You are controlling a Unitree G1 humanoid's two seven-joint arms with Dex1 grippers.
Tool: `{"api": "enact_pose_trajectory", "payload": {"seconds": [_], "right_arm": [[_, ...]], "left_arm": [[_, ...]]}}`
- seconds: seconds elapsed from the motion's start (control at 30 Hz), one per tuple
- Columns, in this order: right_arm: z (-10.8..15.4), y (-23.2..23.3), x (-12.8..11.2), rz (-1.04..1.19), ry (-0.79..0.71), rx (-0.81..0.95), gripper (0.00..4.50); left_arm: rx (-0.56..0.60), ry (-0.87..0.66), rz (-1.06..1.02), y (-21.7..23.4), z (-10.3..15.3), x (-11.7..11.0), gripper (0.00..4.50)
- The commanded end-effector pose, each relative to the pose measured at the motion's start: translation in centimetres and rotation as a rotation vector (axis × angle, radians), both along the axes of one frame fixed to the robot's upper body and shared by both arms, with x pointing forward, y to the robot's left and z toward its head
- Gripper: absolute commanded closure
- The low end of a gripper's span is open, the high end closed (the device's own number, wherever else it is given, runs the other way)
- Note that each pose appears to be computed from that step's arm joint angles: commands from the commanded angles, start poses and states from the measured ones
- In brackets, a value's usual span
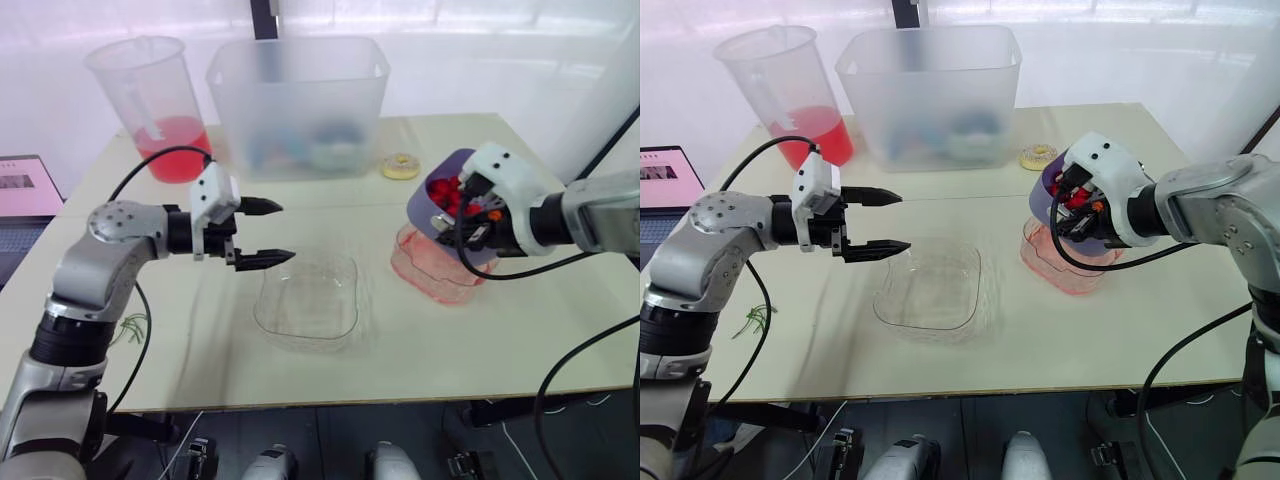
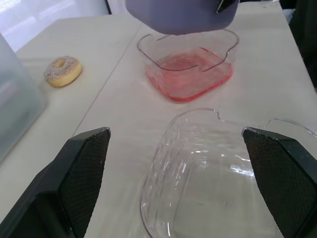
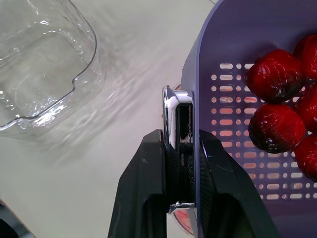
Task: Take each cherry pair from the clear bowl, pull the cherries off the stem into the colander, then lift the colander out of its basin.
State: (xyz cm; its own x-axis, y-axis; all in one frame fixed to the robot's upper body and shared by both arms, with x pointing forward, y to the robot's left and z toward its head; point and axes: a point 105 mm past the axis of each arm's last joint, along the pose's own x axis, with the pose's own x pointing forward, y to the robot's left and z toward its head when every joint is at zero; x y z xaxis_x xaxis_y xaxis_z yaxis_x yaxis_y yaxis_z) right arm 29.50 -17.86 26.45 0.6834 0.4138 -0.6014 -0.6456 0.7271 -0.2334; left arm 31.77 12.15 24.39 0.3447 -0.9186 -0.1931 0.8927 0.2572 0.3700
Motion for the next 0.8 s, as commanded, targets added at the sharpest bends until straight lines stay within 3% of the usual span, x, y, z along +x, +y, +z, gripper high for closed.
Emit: {"api": "enact_pose_trajectory", "payload": {"seconds": [0.03,0.63,0.8], "right_arm": [[1.7,-0.6,-0.6,-0.017,-0.069,0.007,4.26],[1.5,-0.3,-0.7,-0.004,-0.046,-0.001,4.26],[1.6,-0.4,-0.1,-0.023,-0.037,0.035,4.26]], "left_arm": [[0.012,-0.024,-0.026,-0.2,0.7,-0.4,0.00],[0.005,-0.020,-0.015,0.1,0.6,-0.6,0.00],[-0.114,0.012,0.002,0.4,1.6,-0.8,0.00]]}}
